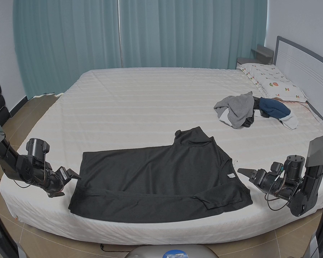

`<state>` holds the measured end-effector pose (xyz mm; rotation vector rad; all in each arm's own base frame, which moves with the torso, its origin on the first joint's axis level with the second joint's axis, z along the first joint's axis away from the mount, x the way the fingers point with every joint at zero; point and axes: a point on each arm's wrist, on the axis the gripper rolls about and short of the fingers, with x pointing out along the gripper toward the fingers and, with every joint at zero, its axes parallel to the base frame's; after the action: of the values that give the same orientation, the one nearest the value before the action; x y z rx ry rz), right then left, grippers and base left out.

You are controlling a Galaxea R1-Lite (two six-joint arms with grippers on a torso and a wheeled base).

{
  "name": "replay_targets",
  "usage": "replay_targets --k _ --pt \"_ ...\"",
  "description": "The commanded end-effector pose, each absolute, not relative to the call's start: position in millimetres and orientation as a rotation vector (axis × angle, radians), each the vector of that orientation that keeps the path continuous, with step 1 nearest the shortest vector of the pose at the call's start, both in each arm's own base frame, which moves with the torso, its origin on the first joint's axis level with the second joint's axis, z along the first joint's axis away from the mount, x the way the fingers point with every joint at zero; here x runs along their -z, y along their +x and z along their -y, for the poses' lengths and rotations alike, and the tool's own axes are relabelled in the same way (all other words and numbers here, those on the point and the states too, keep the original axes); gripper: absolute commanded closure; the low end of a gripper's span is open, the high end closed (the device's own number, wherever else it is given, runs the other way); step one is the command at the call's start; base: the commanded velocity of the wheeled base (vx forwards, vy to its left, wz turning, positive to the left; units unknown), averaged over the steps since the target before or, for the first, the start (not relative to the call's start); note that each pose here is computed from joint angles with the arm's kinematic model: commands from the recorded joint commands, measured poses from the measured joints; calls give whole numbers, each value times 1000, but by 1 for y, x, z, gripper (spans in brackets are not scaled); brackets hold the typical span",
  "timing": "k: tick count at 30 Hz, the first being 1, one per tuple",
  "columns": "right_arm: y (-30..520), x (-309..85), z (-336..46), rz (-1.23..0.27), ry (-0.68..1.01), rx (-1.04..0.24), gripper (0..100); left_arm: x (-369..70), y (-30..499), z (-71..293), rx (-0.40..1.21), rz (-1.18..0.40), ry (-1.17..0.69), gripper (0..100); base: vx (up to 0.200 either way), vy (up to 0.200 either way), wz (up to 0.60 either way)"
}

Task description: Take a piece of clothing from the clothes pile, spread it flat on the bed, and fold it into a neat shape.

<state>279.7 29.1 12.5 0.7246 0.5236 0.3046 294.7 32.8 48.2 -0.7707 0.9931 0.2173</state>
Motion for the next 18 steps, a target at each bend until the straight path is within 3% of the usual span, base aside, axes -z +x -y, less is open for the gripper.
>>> replay_targets --k 1,11,18 --pt "273 -23 -29 -498 740 -315 0 -60 289 -35 -229 -949 -812 0 0 0 0" --pt "272 -24 -31 -527 865 -291 0 -60 289 -49 -220 -946 -883 0 0 180 0" --pt "270 -23 -31 -542 898 -278 0 -58 288 -48 -214 -955 -881 0 0 0 0"
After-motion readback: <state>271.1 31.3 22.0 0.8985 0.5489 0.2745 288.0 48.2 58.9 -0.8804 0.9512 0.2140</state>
